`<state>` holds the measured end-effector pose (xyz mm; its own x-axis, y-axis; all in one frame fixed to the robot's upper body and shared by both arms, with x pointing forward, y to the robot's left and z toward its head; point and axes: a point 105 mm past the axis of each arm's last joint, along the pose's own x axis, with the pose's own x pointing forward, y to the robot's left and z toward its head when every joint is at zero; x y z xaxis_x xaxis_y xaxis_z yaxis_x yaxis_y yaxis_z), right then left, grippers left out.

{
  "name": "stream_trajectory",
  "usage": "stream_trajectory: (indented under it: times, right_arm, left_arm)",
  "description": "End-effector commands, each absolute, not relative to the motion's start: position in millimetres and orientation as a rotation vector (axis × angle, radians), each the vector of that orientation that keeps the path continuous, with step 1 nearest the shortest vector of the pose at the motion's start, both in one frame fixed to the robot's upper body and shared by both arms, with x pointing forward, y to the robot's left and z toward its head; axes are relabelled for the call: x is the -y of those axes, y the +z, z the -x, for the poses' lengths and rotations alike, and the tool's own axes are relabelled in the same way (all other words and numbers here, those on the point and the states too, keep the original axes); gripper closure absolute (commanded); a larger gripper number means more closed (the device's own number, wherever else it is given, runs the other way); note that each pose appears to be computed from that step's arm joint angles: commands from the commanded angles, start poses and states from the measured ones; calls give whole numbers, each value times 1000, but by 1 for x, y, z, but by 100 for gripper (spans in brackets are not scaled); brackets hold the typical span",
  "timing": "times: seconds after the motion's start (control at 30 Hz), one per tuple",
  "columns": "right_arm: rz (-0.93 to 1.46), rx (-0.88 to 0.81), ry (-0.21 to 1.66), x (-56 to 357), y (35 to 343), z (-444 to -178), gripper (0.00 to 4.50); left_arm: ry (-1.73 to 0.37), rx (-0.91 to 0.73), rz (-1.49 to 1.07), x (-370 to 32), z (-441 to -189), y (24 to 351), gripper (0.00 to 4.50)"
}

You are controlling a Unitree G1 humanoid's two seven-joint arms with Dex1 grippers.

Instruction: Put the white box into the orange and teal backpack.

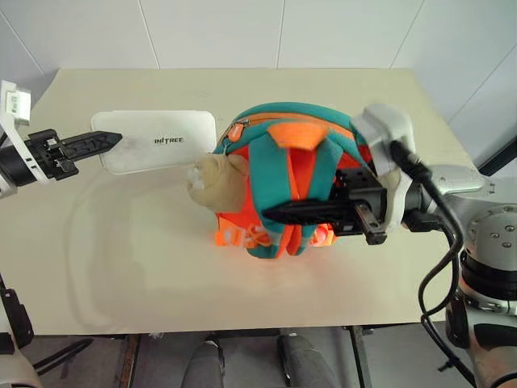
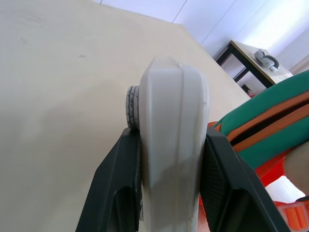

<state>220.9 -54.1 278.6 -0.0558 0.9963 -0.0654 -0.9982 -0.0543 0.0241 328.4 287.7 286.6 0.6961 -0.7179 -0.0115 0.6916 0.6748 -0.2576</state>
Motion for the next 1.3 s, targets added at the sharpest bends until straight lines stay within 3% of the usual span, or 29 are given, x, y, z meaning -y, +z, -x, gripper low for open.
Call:
stream_trajectory:
  times: [0.03, 0.4, 0.9, 1.3]
  right_arm:
    - [107, -21, 1650, 59, 283, -215, 450]
    - [161, -40, 1584, 75, 277, -230, 450]
    - [161, -68, 1574, 76, 267, -239, 450]
    - [140, -93, 1567, 78, 260, -244, 450]
  left_arm:
    - [-855, 21, 132, -290, -312, 319, 327]
    - [-1098, 271, 33, -273, -273, 349, 327]
    - [-1212, 203, -67, -261, -248, 334, 328]
    - [-1116, 287, -124, -275, -231, 359, 328]
